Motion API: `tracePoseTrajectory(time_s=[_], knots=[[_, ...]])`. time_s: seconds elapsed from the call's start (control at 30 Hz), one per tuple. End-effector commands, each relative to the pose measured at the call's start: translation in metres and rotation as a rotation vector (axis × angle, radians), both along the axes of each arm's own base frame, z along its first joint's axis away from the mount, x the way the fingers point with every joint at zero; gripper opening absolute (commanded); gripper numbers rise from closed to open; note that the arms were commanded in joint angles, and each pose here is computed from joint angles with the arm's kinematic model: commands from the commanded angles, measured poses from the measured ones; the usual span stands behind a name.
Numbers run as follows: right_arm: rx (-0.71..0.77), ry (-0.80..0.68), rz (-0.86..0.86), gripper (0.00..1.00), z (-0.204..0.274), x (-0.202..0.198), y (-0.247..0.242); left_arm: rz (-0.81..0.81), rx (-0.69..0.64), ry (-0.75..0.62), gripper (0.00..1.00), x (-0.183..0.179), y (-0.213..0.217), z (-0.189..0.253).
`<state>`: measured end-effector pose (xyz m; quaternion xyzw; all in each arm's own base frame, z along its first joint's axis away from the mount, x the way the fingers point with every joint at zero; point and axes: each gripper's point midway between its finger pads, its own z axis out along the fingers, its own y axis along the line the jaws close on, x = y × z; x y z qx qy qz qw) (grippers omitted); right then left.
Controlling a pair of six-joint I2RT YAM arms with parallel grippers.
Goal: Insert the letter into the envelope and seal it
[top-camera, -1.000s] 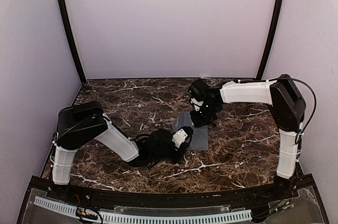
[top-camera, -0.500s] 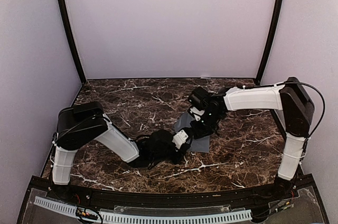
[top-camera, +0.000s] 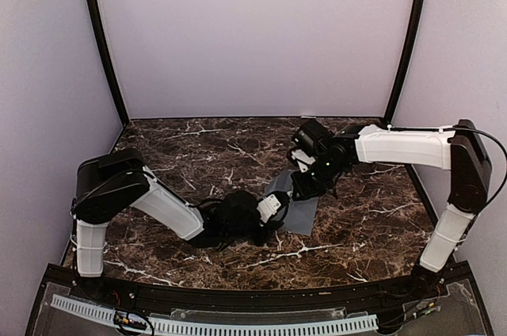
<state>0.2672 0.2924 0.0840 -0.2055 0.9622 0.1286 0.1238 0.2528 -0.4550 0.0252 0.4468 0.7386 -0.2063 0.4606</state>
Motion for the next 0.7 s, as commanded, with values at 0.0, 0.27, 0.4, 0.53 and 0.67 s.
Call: tracePoseTrajectory(time_s=[0.0, 0.27, 0.4, 0.53, 0.67], knots=[[0.100, -0.073, -0.016, 0.00, 0.034, 0.006, 0.004, -0.032, 0.031, -0.010, 0.38, -0.007, 0.007, 0.022], [0.196, -0.120, -0.001, 0.00, 0.067, -0.007, -0.004, -0.054, -0.004, -0.084, 0.68, -0.010, 0.013, 0.076], [0.329, -0.109, 0.060, 0.00, 0.084, -0.025, 0.006, -0.094, -0.028, -0.110, 0.75, -0.020, 0.022, 0.105], [0.492, -0.066, 0.170, 0.00, 0.104, -0.052, 0.021, -0.247, -0.082, -0.156, 0.82, -0.052, 0.033, 0.139], [0.573, -0.040, 0.246, 0.00, 0.118, -0.072, 0.029, -0.413, -0.102, -0.251, 0.83, -0.084, 0.046, 0.162]])
